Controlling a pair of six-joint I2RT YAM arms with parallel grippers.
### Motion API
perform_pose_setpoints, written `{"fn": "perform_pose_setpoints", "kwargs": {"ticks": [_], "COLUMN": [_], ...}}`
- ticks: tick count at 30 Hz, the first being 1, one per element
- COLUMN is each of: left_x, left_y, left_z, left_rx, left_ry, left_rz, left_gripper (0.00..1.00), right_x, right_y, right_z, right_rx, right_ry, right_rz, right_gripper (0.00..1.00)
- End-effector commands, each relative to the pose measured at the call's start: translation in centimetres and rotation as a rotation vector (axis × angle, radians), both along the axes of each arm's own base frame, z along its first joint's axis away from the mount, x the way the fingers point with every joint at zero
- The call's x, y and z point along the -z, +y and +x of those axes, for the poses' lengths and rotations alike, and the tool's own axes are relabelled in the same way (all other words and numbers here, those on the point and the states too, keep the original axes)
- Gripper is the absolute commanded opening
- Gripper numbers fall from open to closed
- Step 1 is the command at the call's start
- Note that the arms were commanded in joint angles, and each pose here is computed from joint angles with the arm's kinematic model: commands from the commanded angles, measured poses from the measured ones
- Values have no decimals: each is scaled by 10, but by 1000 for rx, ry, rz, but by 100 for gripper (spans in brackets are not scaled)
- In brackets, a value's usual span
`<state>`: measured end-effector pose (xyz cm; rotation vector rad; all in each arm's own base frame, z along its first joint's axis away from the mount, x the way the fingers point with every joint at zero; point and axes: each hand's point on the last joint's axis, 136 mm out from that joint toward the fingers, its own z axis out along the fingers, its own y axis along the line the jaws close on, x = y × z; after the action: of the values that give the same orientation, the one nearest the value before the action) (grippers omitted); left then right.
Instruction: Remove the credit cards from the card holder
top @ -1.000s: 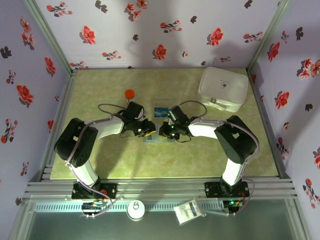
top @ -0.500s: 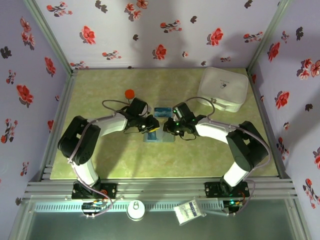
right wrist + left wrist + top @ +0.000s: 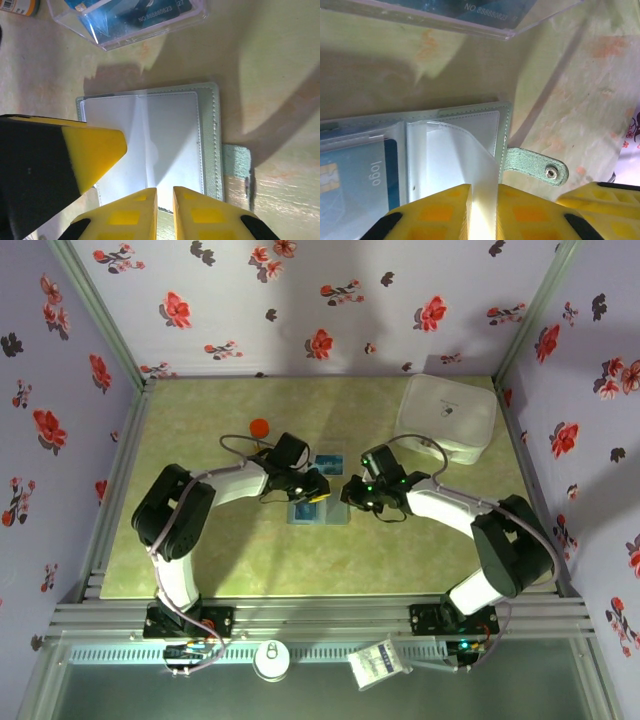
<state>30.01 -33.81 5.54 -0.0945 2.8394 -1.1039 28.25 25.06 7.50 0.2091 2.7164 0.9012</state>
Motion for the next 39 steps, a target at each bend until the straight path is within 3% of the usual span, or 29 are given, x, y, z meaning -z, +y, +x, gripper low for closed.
{"fn": "perform_pose_setpoints", "kwargs": {"ticks": [1, 24, 39], "left_x": [4, -5, -11], "left_y": [-10, -23, 23], "left_z": [-3, 4, 9], "left_rx": [30, 59, -12], "left_ry": [23, 6, -9], "left_rz": [2, -4, -9], "left_gripper": [19, 31, 30], "right_x": [-2, -4, -5], "right_y": [-13, -25, 2], "right_z": [-2, 0, 12], "right_rx": [9, 30, 14], "right_ry": [-17, -18, 4], "right_rz": [-35, -42, 23], "right_gripper": [18, 25, 25]}}
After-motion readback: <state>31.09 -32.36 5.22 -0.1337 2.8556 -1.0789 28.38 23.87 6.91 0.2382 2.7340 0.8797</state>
